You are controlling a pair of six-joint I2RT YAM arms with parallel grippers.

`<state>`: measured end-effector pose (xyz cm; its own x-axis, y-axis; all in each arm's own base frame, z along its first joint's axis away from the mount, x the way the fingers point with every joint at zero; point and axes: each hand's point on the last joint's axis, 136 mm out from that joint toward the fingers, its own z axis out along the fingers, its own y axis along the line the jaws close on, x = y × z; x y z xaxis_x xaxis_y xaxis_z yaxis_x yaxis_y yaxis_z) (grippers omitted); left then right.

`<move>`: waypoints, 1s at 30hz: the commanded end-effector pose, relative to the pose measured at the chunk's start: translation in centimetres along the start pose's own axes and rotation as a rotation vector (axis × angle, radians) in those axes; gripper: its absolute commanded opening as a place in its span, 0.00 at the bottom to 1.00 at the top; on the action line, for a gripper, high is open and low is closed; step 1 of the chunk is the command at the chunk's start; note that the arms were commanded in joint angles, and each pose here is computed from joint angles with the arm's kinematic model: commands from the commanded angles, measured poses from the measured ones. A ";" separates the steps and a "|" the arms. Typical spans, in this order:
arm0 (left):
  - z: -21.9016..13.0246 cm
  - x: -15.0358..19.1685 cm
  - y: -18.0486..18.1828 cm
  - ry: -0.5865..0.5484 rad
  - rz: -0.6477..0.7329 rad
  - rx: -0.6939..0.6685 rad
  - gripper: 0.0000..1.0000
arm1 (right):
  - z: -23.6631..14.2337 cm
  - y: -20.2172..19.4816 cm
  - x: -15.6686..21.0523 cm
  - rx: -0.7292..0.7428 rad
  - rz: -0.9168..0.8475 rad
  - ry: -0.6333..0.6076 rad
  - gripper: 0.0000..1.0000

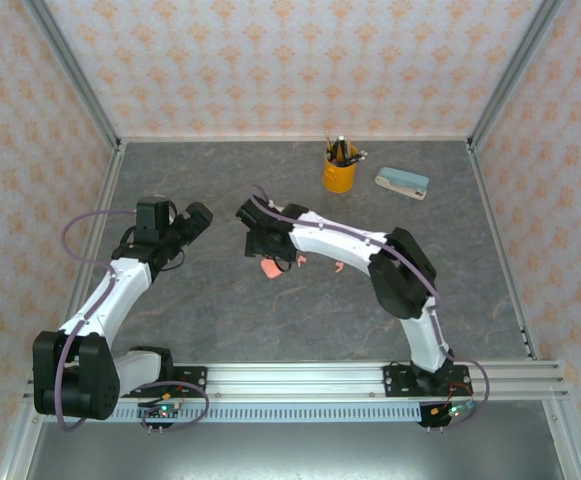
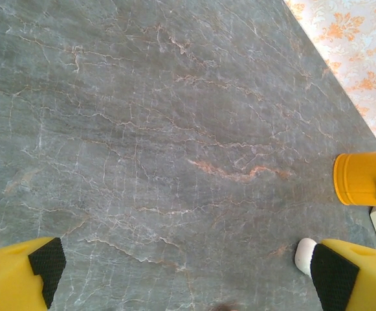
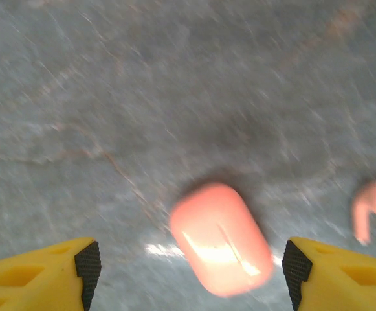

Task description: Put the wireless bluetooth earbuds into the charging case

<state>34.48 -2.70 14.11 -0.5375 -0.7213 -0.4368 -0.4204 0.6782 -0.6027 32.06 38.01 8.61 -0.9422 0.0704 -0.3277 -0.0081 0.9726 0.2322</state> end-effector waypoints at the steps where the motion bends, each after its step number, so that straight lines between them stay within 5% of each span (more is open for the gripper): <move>1: -0.4 -0.9 -0.5 -0.033 0.009 -0.007 1.00 | 1.1 -1.0 -1.4 0.094 -0.038 -0.011 0.76; 12: -1.2 -1.3 -0.8 -0.051 0.016 -0.006 1.00 | 4.3 -2.1 -1.3 0.156 -0.060 0.054 0.76; 30: -1.2 -1.2 -0.8 -0.052 0.006 0.003 1.00 | 4.6 3.7 3.8 -0.085 -0.149 0.242 0.70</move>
<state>34.52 -2.32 14.72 -0.5203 -0.7235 -0.4537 -0.4247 0.6801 -0.5975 31.11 41.23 3.56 -0.9850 -0.0857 -0.1496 -0.1200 0.9640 0.2374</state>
